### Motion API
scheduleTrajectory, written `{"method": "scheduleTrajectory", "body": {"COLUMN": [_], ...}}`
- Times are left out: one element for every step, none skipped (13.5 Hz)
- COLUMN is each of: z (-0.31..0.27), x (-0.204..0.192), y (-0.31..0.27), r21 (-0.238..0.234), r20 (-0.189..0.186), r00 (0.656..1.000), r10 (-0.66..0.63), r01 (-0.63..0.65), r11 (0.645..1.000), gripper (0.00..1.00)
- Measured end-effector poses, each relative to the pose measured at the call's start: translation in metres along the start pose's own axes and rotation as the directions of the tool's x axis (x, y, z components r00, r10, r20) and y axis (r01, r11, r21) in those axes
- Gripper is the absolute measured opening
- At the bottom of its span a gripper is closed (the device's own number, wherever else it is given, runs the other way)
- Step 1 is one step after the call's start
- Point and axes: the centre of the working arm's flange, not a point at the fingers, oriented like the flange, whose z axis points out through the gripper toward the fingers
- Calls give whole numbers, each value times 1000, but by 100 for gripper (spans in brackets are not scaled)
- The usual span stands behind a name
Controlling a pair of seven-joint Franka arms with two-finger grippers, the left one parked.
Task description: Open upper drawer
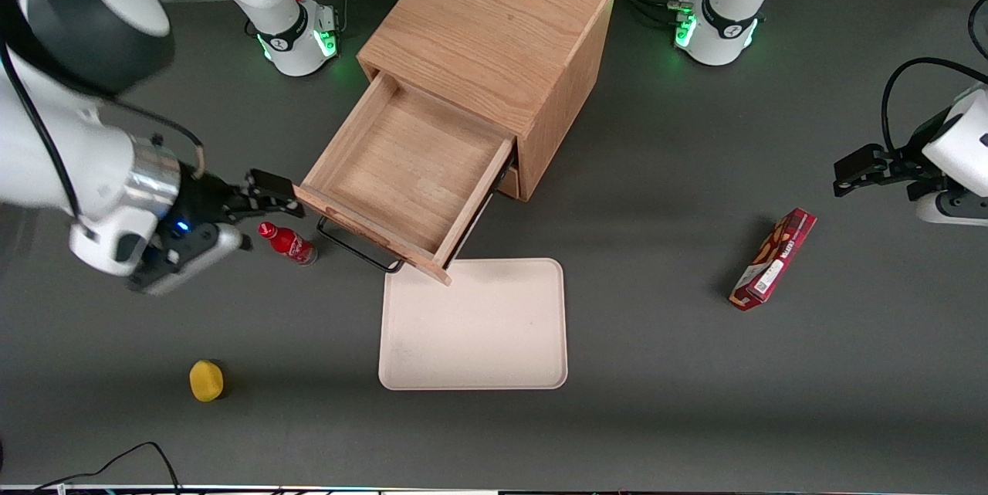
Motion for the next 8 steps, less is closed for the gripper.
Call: {"method": "scheduleTrajectory", "body": {"z": [-15,-25,-33,-39,-43,-44,-42,-37], "x": [-10,-21,-30,-42,-56,-71,-86,-103], "y": [-1,-1,3,12,29,45,60,73], "r21": [-64,-111,-141,-167,-191,-210,-225,-236], "r20": [-7,-2,9,26,37,39,31,13], "r00": [998,995,992,987,981,976,974,971], "r10": [58,96,126,156,191,213,225,239], "r01": [-58,-96,-123,-149,-181,-201,-213,-229], "r11": [996,989,982,974,965,957,951,944], "gripper": [100,100,100,100,100,100,100,100]}}
